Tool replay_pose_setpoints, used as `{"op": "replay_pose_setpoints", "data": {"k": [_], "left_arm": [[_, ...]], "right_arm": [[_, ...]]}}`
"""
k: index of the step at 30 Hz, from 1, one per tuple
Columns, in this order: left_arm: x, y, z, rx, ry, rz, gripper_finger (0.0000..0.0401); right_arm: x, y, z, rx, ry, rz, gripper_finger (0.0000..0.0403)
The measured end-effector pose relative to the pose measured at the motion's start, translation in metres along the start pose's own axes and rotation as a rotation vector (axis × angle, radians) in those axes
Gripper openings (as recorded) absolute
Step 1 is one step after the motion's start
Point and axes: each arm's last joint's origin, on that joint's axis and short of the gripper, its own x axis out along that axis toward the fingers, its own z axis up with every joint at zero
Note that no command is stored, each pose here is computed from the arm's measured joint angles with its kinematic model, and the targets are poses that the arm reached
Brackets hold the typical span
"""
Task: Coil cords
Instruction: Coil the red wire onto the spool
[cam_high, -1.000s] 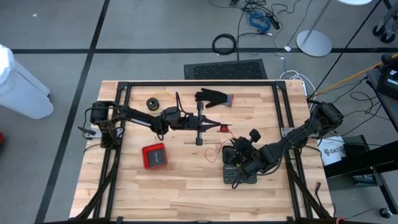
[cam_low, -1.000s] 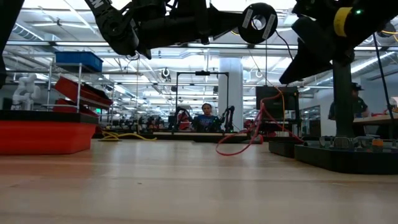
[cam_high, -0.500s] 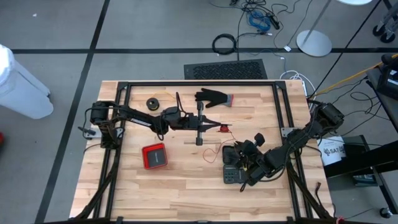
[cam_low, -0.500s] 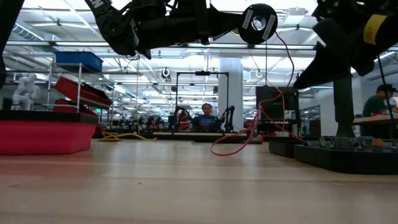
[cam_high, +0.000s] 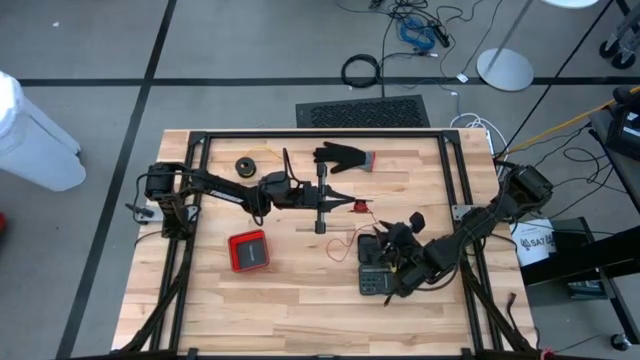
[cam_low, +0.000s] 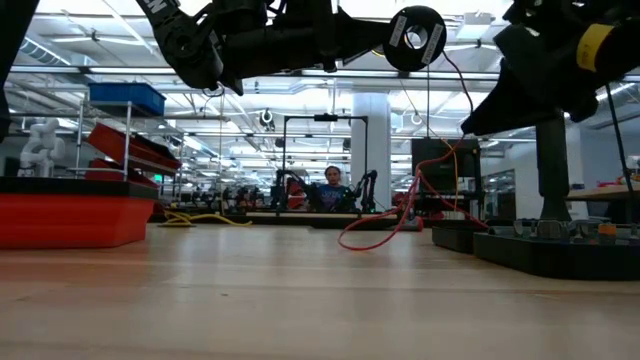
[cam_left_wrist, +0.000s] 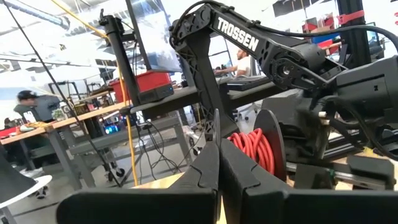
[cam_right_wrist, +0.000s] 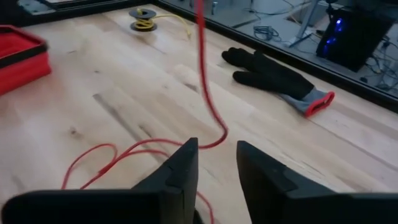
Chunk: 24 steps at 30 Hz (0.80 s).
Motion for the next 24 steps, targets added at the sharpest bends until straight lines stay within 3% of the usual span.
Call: {"op": "replay_pose_setpoints", "data": {"k": [8, 14, 20, 24], "left_arm": [[0.0, 0.0, 0.0, 0.0, 0.0, 0.0, 0.0], [0.0, 0.0, 0.0, 0.0, 0.001, 0.0, 0.0], [0.0, -0.001, -0.002, -0.001, 0.01, -0.003, 0.0], [0.0, -0.001, -0.002, 0.0, 0.007, -0.002, 0.0]], "right_arm": [[0.009, 0.0, 0.003, 0.023, -0.023, -0.036, 0.0083], [0.018, 0.008, -0.008, 0.011, -0.021, -0.046, 0.0008], [0.045, 0.024, -0.015, 0.037, -0.036, -0.057, 0.0001], [0.061, 0.029, -0.005, 0.046, -0.059, -0.058, 0.0001]]}}
